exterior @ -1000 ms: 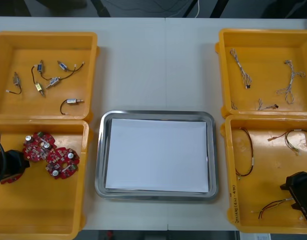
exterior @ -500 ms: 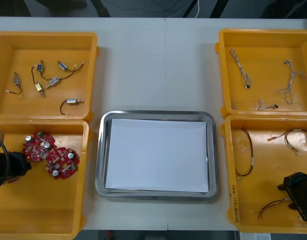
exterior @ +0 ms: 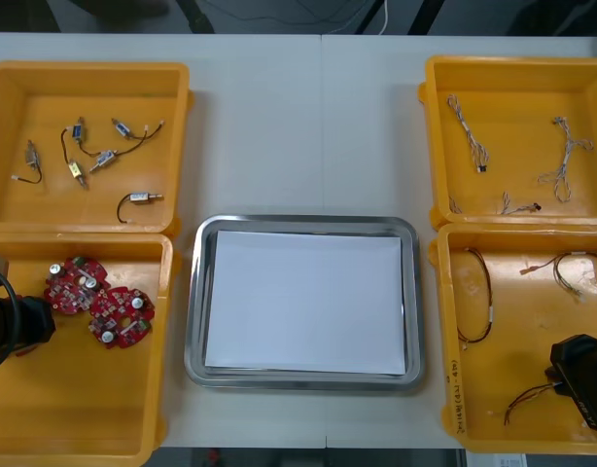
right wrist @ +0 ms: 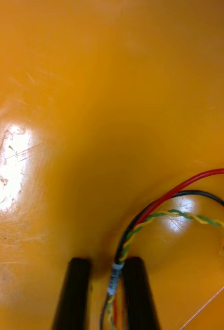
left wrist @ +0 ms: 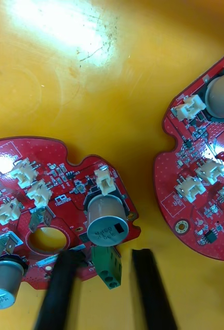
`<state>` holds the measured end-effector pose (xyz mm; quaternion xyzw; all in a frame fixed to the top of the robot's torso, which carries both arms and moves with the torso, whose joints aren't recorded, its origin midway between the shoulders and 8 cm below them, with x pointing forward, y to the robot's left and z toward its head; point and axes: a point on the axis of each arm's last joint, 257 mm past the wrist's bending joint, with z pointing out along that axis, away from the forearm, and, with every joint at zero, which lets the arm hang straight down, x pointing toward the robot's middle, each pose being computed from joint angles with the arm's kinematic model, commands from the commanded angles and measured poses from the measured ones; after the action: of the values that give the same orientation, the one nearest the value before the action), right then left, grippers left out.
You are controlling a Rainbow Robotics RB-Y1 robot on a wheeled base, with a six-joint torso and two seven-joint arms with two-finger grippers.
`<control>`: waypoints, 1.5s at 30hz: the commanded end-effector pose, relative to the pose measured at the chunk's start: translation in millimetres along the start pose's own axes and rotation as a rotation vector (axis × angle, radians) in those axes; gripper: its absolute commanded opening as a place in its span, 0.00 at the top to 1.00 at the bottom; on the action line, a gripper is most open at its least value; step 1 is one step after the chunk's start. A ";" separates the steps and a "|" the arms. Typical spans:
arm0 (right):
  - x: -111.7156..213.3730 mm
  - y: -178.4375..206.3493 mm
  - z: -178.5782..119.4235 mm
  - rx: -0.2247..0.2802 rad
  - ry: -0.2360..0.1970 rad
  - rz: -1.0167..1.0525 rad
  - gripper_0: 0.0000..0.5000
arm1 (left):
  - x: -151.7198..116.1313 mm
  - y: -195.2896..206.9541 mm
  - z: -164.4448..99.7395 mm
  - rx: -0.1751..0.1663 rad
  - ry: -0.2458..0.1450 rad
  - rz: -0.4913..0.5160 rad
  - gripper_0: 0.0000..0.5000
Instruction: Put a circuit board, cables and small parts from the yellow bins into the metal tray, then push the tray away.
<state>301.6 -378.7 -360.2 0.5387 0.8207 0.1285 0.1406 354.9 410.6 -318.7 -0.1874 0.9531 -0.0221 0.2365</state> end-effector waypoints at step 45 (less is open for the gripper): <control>-56.6 56.9 -210.5 0.057 -0.183 -0.515 1.00 | -24.7 17.6 -90.4 -0.075 0.040 0.058 1.00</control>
<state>279.8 -420.2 -171.5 0.3753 0.9067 0.0265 0.1906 313.5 420.2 -268.3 -0.1924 0.9644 -0.0093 0.1812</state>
